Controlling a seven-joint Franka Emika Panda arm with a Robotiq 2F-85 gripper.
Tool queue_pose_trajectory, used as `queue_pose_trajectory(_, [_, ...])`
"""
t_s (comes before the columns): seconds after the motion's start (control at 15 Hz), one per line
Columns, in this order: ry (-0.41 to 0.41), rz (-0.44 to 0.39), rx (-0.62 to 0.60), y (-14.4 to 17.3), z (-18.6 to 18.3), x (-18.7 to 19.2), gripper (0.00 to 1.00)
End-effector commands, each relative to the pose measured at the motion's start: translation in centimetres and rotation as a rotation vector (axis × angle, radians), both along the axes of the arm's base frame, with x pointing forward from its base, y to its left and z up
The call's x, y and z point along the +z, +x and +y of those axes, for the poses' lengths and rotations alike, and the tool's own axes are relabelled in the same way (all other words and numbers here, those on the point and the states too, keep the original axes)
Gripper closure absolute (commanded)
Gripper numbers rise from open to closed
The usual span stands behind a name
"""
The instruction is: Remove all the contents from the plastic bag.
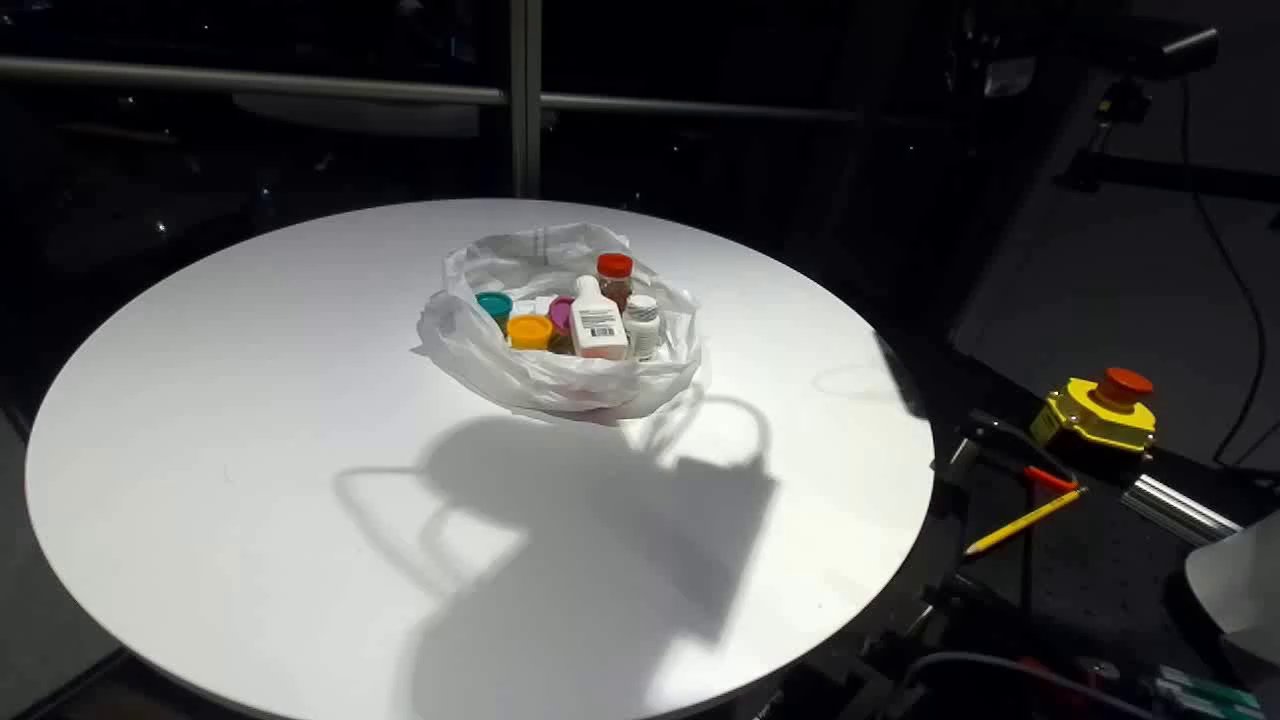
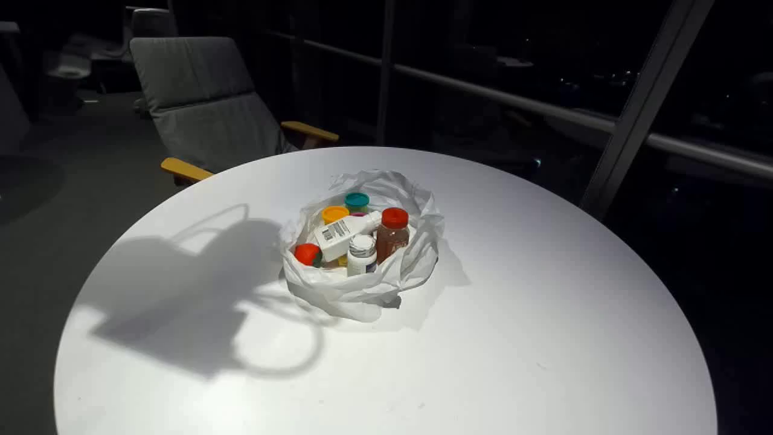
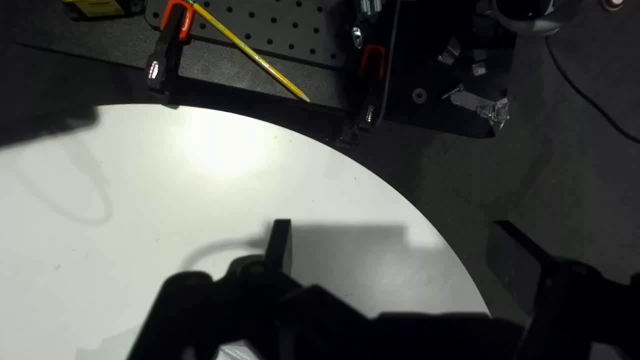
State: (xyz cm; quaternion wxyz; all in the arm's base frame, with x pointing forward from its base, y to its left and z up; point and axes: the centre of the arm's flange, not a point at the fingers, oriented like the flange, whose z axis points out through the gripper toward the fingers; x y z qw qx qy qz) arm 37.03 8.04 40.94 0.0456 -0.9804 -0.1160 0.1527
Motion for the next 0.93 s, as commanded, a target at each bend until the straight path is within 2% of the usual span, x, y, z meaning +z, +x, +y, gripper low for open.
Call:
queue_pose_trajectory(0.0, [0.000,-0.003,0.000,0.1,0.0,0.1,0.00])
queue_pose_trajectory(0.6, [0.002,-0.009,0.000,0.2,0.0,0.4,0.00])
queue_pose_trajectory(0.67, [-0.006,-0.023,-0.018,0.4,0.1,0.1,0.00])
queue_pose_trajectory(0.87, [0.012,-0.136,-0.128,3.2,0.1,-0.4,0.00])
